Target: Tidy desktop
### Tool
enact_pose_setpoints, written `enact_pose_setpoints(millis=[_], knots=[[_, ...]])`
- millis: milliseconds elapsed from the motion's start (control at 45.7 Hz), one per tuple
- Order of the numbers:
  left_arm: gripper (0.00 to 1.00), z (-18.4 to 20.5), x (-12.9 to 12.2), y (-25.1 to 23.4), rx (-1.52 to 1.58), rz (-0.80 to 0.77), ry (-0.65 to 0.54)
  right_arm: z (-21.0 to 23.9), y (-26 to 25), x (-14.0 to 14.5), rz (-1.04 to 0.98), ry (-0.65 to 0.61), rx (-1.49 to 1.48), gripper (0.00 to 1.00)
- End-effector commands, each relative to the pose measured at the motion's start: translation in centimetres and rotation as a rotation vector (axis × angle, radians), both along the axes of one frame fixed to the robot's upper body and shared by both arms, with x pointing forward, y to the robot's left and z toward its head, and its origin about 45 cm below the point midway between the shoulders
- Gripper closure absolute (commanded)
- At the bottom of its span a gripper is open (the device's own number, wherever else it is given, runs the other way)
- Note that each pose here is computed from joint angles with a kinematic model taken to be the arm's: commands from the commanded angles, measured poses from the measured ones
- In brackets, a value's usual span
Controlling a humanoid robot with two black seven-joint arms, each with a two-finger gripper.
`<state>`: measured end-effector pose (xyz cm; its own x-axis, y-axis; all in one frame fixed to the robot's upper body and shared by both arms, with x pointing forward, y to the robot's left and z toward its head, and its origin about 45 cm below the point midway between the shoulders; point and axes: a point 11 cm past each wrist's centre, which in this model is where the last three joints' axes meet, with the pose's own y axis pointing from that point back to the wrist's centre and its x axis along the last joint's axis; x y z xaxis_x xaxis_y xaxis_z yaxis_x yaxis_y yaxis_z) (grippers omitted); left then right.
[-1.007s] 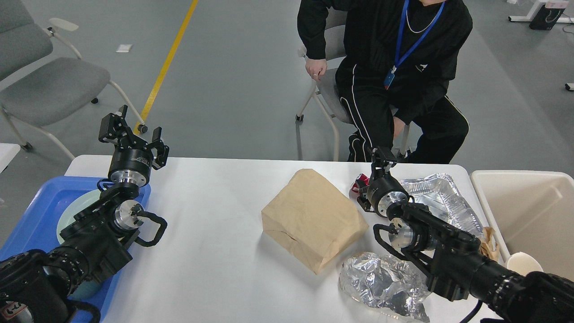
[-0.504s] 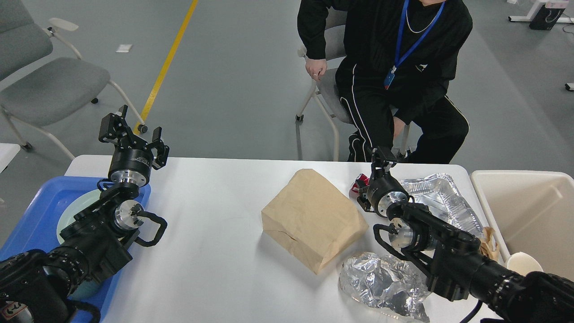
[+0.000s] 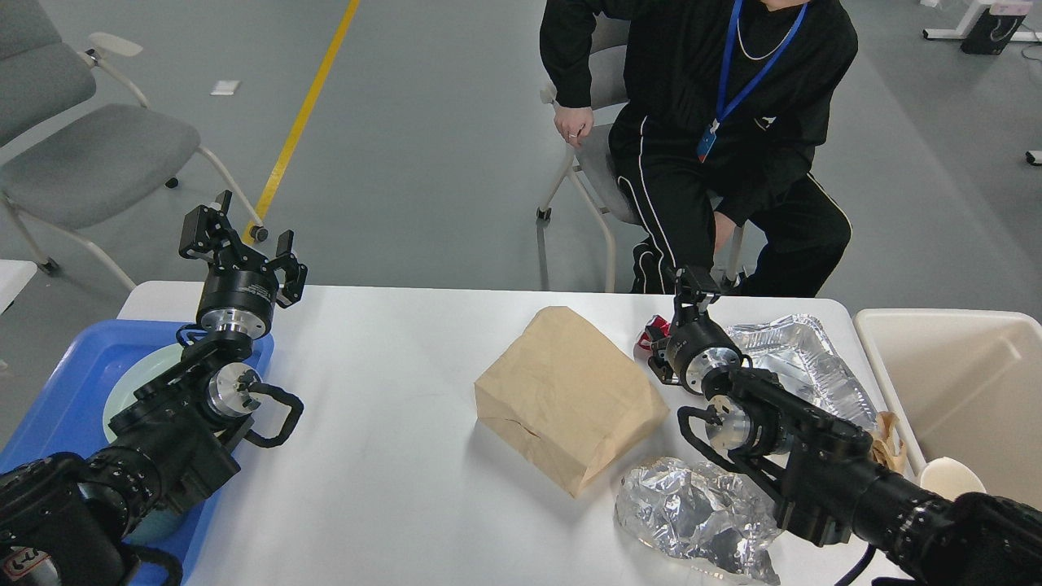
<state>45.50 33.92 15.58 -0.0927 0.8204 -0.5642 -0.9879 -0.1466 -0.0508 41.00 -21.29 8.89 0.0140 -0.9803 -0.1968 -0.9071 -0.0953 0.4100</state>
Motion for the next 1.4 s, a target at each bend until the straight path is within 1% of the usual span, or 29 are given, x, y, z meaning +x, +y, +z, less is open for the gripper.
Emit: enact_pose_setpoints(millis=[0, 547, 635, 788, 1007, 1139, 1248, 1379], knots=[[0.04, 0.0, 0.0, 0.0, 0.000, -0.001, 0.000, 0.0, 0.0, 0.0, 0.000, 0.000, 0.000, 0.00], [0.04, 0.0, 0.0, 0.0, 0.000, 0.001, 0.000, 0.0, 0.0, 0.0, 0.003, 0.008, 0.005, 0.00], [0.04, 0.0, 0.0, 0.0, 0.000, -0.001, 0.000, 0.6, -0.2, 0.4, -0.003, -0.007, 0.014, 0.00], [0.04, 0.0, 0.0, 0.0, -0.002, 0.000, -0.001, 1.7, -3.6, 1.3, -0.069, -0.024, -0.007, 0.00], [0.04, 0.0, 0.0, 0.0, -0.003, 0.001, -0.001, 3.4, -7.0, 2.6, -0.225, -0.038, 0.123, 0.00], [0.04, 0.0, 0.0, 0.1, -0.002, 0.003, -0.001, 4.7, -9.0, 3.3, -0.251, -0.067, 0.104, 0.00], [0.04, 0.0, 0.0, -0.1, -0.005, 0.001, -0.001, 5.1, -10.2, 3.3, -0.261, -0.076, 0.091, 0.00], [0.04, 0.0, 0.0, -0.1, -0.005, 0.001, -0.001, 5.3, -10.3, 3.4, -0.260, -0.080, 0.090, 0.00]])
